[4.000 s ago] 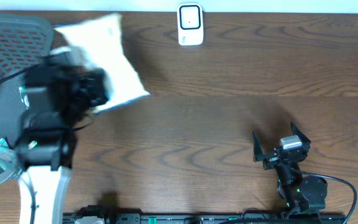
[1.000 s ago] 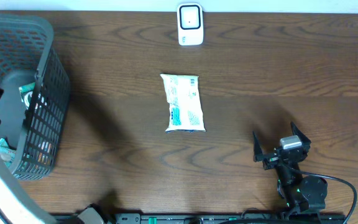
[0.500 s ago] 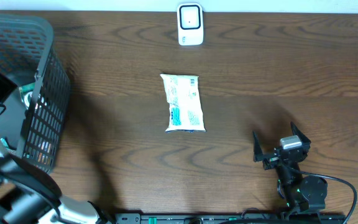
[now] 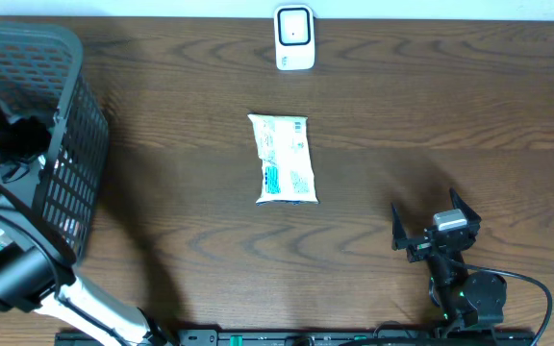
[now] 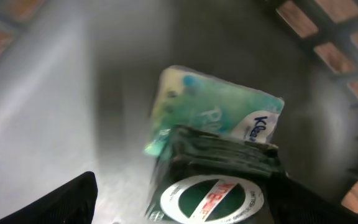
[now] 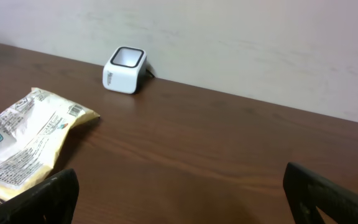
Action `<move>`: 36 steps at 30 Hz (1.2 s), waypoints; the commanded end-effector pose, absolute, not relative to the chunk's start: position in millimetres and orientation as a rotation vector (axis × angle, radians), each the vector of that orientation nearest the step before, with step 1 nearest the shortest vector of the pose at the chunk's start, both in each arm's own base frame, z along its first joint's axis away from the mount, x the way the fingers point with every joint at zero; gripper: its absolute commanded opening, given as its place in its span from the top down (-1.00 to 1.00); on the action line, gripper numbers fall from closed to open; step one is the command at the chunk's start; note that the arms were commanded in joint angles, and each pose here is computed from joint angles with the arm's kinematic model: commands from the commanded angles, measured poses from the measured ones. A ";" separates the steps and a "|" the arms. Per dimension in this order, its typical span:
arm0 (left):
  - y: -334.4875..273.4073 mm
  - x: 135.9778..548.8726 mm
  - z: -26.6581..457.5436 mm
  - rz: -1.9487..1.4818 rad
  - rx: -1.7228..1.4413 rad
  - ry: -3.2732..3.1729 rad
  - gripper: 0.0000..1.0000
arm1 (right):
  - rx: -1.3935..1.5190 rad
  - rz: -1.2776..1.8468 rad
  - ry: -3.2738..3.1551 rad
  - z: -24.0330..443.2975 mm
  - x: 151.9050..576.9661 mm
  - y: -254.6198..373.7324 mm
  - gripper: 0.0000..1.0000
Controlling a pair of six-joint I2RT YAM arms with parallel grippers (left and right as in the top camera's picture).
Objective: Scan the item barcode
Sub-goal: 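Reach the left gripper back into the basket toward the dark tin, then grasp the dark green Zam-Buk tin with the left gripper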
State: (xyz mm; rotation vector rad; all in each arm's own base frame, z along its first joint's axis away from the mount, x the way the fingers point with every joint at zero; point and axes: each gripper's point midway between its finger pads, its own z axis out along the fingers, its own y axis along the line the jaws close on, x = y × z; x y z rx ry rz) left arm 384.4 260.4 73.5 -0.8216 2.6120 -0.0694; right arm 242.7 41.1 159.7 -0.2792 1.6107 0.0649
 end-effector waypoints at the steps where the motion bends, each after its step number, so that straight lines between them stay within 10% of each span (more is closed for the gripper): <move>1: 246.5 394.9 66.1 -0.077 -0.672 2.661 -0.72 | -0.274 0.076 1.613 159.1 242.3 42.2 -0.98; 36: 231.5 385.7 43.8 -0.038 -0.875 2.682 -0.54 | -0.274 0.076 1.613 159.1 242.3 42.2 -0.98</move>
